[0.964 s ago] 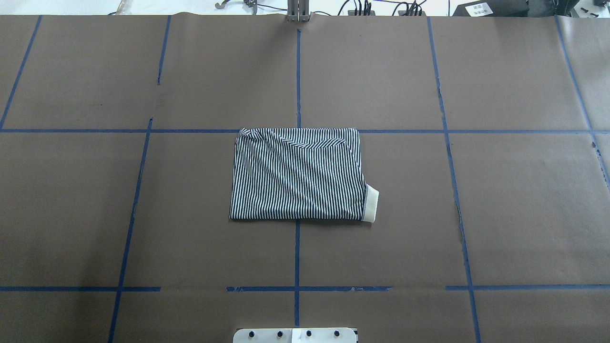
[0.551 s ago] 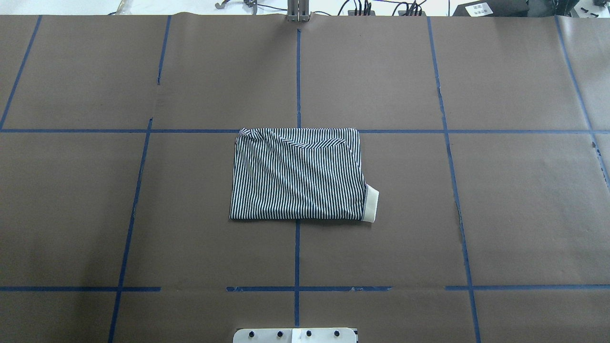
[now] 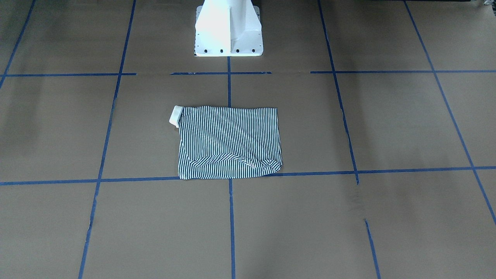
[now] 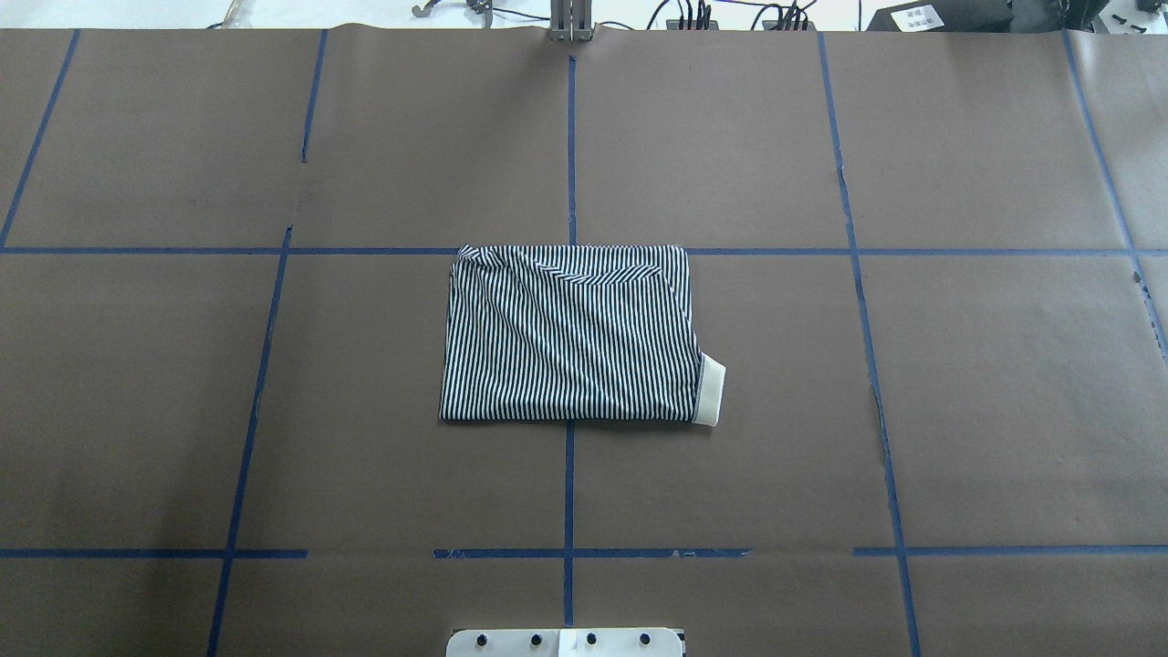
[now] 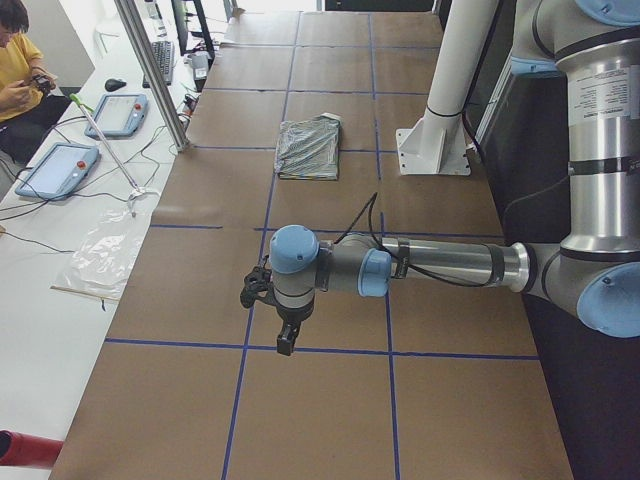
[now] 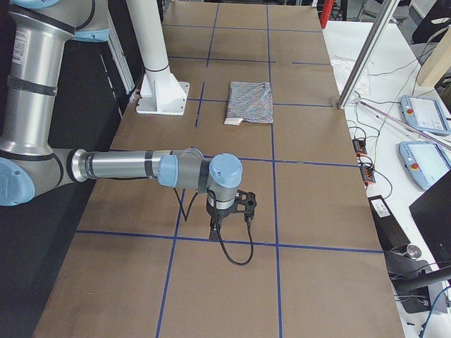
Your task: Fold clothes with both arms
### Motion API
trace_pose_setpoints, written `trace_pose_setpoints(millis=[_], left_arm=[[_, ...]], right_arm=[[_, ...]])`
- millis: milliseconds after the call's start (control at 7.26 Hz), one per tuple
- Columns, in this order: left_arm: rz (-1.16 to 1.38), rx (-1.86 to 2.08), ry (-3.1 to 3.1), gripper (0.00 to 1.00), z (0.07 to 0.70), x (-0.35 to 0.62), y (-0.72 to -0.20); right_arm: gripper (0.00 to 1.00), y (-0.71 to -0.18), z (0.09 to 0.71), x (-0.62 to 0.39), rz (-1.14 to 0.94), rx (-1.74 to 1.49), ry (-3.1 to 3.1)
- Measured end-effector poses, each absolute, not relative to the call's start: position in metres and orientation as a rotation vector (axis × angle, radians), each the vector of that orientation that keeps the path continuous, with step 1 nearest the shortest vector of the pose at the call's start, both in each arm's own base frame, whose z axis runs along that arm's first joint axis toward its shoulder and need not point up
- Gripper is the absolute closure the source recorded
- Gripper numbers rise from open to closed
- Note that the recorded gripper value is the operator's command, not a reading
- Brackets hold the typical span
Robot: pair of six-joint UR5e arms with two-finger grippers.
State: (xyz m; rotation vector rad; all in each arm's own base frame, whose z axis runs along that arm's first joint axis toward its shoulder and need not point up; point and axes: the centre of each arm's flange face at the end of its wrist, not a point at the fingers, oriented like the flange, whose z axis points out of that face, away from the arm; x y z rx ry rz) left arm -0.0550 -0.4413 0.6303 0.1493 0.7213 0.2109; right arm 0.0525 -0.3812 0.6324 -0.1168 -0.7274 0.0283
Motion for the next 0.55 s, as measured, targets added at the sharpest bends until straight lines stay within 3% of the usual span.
trace_pose_setpoints(millis=[551], left_arm=[[0.213, 0.147, 0.723, 0.00, 0.6307, -0.0543, -0.4408]], right_arm=[[0.00, -0.3799, 0.6335, 0.0526, 0.030, -0.120, -0.727]])
